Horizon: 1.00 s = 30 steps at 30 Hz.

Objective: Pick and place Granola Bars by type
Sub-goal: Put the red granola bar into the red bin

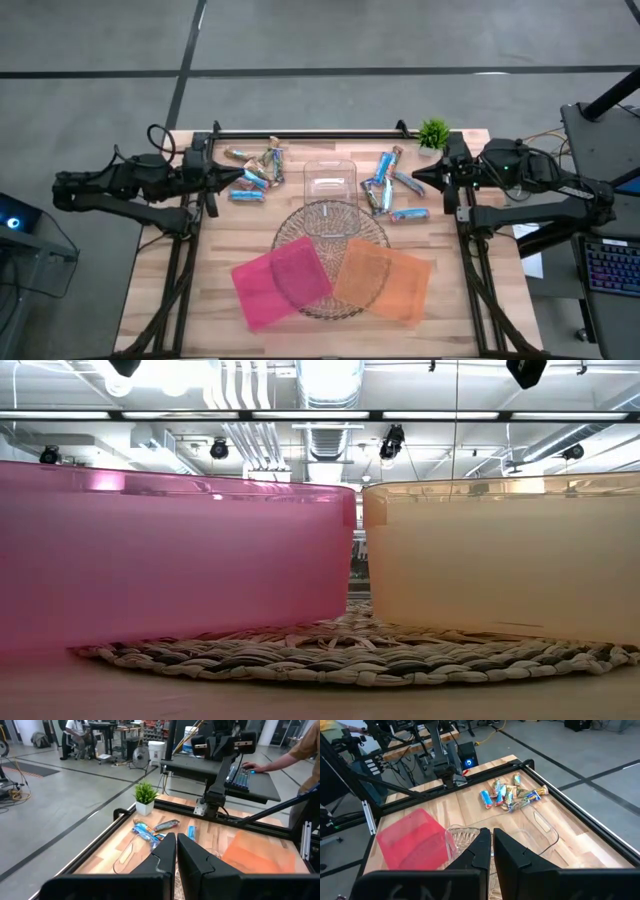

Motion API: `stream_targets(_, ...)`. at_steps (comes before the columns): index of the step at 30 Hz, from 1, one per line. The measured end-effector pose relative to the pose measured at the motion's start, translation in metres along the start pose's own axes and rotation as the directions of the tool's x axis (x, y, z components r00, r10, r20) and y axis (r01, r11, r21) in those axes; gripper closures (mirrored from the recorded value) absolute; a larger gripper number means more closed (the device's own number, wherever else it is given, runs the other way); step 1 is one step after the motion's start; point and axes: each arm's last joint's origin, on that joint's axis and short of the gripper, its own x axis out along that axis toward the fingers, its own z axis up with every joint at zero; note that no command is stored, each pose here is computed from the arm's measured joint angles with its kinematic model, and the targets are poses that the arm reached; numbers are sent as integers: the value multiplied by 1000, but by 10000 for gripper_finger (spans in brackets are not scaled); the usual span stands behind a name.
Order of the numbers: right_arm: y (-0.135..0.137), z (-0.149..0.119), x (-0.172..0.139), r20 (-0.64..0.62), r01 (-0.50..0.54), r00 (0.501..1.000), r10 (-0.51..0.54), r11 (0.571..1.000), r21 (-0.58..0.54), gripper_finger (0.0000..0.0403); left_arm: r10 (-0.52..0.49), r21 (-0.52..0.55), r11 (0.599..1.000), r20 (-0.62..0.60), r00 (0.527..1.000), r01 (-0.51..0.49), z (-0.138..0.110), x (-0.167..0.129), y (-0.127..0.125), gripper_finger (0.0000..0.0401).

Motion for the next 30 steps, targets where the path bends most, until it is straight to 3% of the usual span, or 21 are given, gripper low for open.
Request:
stream_targets(9,1,0,18,-71,21,997,-21,1000,-1,390,9,21,1000,-48,999,-8,-1,16,-7,401)
stream_targets(15,6,18,22,-154,49,987,-55,998,-40,390,23,57,998,-75,997,-19,1,24,-9,401)
stream_targets(21,10,31,17,-310,78,945,-106,992,-100,390,55,63,997,-62,997,-51,10,21,-3,401)
stream_targets(30,11,40,13,-347,105,927,-146,986,-133,390,64,115,992,-41,997,-59,32,13,4,401)
